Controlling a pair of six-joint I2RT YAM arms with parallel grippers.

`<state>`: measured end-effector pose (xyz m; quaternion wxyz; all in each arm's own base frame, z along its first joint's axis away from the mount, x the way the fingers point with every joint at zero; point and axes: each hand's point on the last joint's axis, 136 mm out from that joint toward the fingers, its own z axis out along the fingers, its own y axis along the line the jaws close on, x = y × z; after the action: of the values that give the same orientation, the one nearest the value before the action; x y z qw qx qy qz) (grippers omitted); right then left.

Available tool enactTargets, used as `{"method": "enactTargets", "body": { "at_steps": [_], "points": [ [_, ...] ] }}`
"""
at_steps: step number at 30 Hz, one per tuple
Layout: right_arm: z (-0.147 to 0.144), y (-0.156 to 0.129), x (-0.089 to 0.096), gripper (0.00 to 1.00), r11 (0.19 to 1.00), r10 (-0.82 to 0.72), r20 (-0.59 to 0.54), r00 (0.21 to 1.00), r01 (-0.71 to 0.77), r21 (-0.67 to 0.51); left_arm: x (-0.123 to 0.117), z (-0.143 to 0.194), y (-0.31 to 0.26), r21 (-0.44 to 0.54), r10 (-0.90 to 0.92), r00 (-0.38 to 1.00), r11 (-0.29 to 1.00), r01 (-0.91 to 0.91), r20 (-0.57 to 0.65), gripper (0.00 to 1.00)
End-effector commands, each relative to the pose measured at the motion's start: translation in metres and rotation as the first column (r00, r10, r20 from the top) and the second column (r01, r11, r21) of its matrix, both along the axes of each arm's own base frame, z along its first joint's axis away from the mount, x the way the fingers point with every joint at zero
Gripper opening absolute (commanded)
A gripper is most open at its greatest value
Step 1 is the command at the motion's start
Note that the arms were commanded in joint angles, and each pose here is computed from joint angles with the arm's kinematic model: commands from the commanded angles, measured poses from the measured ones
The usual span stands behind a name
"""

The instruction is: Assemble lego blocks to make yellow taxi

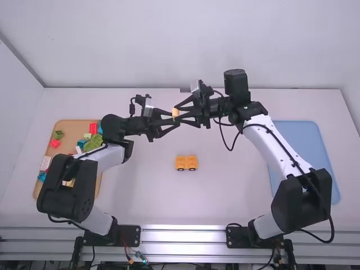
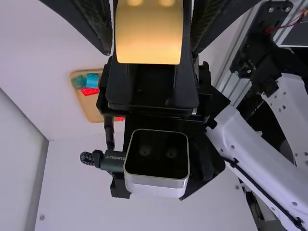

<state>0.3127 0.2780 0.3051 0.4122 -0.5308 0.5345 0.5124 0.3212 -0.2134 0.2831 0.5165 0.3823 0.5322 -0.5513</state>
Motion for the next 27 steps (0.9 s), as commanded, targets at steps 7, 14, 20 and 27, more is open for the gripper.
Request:
{"method": "enactTargets", "body": {
  "at_steps": [7, 14, 20, 27],
  "points": [
    [0.018, 0.007, -0.011, 0.44, 0.999, 0.029, 0.04, 0.999, -0.03, 0.018, -0.002, 0.006, -0.003, 0.0, -0.013, 0.999, 1.0, 0.013, 0.046, 0.02],
    [0.017, 0.008, -0.009, 0.25, 1.0, 0.013, 0.028, 1.0, -0.013, 0.007, -0.002, 0.006, -0.003, 0.0, -0.013, 0.999, 1.0, 0.013, 0.047, 0.02],
    [0.015, 0.003, -0.001, 0.06, 1.0, -0.022, 0.023, 0.999, 0.022, -0.004, -0.002, 0.005, -0.003, 0.002, -0.013, 0.999, 1.0, 0.013, 0.043, 0.99],
    [-0.035, -0.041, 0.077, 0.01, 0.823, -0.53, -0.083, 0.844, 0.489, -0.288, 0.016, -0.029, 0.01, 0.077, 0.028, 0.999, 0.997, -0.026, -0.034, 0.99]
  ]
}}
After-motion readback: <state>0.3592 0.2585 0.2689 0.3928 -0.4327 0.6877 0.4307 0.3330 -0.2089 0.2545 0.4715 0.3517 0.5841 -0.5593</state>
